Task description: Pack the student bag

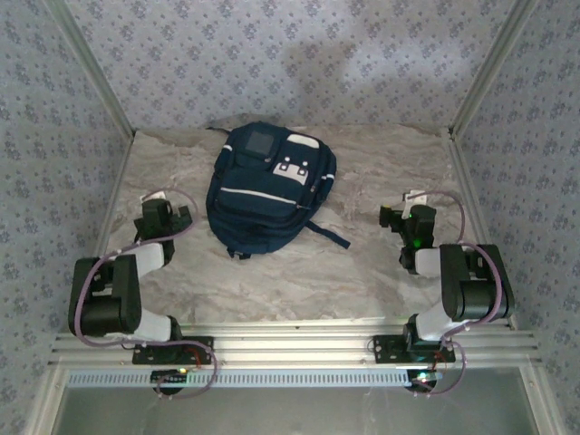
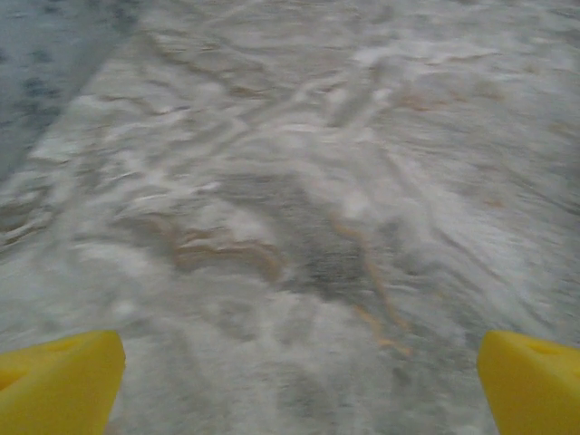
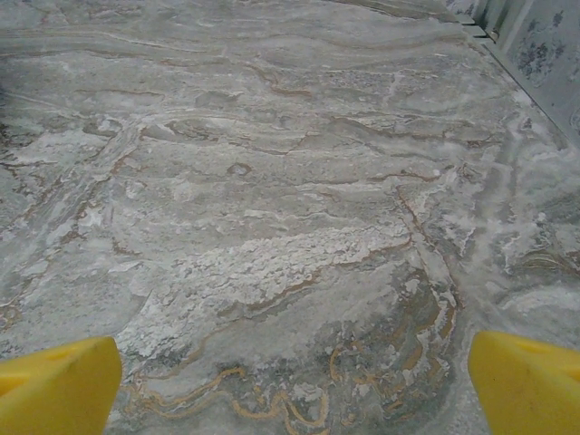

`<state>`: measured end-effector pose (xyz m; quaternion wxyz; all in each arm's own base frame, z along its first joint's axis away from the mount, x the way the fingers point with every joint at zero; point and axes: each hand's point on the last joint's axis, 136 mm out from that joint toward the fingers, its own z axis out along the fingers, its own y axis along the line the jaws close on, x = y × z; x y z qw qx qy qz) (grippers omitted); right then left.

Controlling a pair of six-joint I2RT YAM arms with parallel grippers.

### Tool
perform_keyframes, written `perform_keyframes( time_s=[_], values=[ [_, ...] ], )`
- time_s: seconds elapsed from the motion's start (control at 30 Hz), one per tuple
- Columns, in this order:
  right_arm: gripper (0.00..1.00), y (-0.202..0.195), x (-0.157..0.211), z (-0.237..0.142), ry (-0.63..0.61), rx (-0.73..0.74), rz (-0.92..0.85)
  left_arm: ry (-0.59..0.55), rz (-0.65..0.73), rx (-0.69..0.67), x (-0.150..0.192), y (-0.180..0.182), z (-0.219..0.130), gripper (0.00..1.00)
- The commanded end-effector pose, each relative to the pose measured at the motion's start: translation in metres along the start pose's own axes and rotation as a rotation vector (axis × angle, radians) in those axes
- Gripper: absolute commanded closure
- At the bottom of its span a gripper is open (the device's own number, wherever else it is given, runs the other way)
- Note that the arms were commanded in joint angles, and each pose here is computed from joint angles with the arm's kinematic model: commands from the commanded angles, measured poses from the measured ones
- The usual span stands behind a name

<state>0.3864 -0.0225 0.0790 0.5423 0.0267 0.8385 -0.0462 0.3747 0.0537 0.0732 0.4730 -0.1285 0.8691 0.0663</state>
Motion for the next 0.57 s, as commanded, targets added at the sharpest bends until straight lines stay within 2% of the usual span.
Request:
perform_keyframes(
  time_s=[0.0,0.03,0.1,0.53],
  values=[
    [0.0,0.0012,-0.0063,0.0012,-0.023,-0.009,-0.001,-0.197,0.034,0.189,-0.0188,-0.031,0.0001,0.01],
    [0.0,0.0006,-0.0067,0.0011,-0.024,-0.007,-0.001,-0.257,0.023,0.195,-0.0236,-0.0305,-0.0029,0.01],
    [0.0,0.0012,-0.0063,0.0011,-0.023,-0.009,-0.001,-0.199,0.021,0.177,-0.0193,-0.027,-0.0017,0.01],
    [0.0,0.0008,-0.0067,0.0011,-0.024,-0.007,-0.002,-0.204,0.039,0.167,-0.0202,-0.03,-0.0003,0.01]
  ],
)
